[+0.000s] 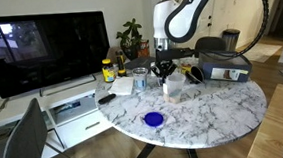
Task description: Pour out the transparent bucket is contents, then set the transparent bucket upright
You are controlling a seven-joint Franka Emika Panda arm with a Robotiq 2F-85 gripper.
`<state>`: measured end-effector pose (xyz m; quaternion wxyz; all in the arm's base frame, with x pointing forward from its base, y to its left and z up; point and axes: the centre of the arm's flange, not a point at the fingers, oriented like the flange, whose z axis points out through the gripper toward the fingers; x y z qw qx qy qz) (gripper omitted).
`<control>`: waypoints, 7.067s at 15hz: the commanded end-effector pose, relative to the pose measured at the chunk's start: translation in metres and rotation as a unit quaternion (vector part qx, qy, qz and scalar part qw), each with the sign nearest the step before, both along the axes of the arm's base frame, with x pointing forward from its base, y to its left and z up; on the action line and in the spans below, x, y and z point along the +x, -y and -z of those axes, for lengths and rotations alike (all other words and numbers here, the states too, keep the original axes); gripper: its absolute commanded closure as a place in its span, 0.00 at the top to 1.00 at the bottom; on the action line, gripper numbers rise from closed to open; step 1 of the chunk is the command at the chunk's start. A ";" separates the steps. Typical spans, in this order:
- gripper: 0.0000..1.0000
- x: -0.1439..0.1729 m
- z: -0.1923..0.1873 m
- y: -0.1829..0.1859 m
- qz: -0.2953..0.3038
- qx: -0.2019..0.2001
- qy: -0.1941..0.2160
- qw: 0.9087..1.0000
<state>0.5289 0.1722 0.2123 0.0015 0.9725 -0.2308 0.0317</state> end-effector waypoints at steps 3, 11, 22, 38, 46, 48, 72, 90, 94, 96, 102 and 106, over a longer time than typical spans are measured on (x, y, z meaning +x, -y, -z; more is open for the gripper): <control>0.01 -0.019 -0.030 -0.003 0.001 0.091 0.033 0.995; 0.01 -0.024 0.010 0.024 0.005 0.272 0.128 0.954; 0.01 -0.038 0.076 0.087 -0.005 0.422 0.151 0.894; 0.98 -0.111 0.049 0.125 -0.009 0.316 0.132 0.940; 1.00 -0.149 -0.010 0.032 -0.017 0.206 0.046 0.977; 1.00 -0.160 -0.018 0.008 -0.011 0.165 0.052 0.985; 1.00 -0.125 -0.088 -0.114 -0.289 -0.043 0.159 0.943; 1.00 -0.065 -0.033 -0.126 -0.469 -0.143 0.128 0.862; 1.00 -0.049 -0.012 -0.130 -0.529 -0.126 0.124 0.830; 1.00 -0.043 0.000 -0.134 -0.564 -0.107 0.124 0.809; 1.00 -0.026 0.033 -0.138 -0.613 -0.108 0.096 0.777; 1.00 -0.015 0.048 -0.145 -0.647 -0.112 0.080 0.750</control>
